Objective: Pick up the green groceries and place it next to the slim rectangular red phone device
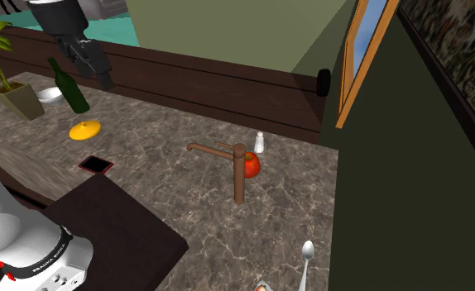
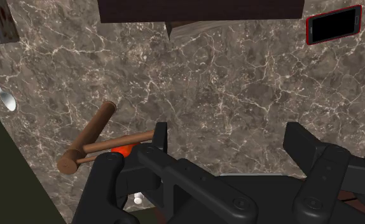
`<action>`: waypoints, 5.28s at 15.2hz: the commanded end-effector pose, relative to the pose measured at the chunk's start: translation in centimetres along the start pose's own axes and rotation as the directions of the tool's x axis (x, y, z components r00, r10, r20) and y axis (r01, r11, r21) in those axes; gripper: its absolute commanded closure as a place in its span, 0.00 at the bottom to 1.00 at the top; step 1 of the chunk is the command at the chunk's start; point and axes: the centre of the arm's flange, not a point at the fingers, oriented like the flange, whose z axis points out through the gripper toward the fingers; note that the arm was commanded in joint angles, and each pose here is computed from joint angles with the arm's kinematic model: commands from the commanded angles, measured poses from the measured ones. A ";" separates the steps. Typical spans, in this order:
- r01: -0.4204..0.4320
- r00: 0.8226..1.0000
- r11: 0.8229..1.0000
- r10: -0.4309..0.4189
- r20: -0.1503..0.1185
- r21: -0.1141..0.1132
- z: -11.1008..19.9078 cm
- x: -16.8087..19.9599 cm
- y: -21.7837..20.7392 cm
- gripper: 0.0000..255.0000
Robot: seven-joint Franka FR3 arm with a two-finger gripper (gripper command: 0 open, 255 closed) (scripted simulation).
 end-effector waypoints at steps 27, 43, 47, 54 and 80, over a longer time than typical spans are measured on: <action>-0.060 0.987 0.998 0.063 0.147 -0.027 23.3 24.7 11.5 0.00; -0.094 0.967 0.994 0.102 0.234 -0.048 39.2 37.7 19.6 0.00; -0.095 0.966 0.994 0.104 0.237 -0.048 41.2 37.7 19.9 0.00; -0.095 0.966 0.994 0.104 0.237 -0.048 43.5 37.1 20.0 0.00; -0.095 0.966 0.994 0.104 0.237 -0.048 37.7 37.4 20.0 1.00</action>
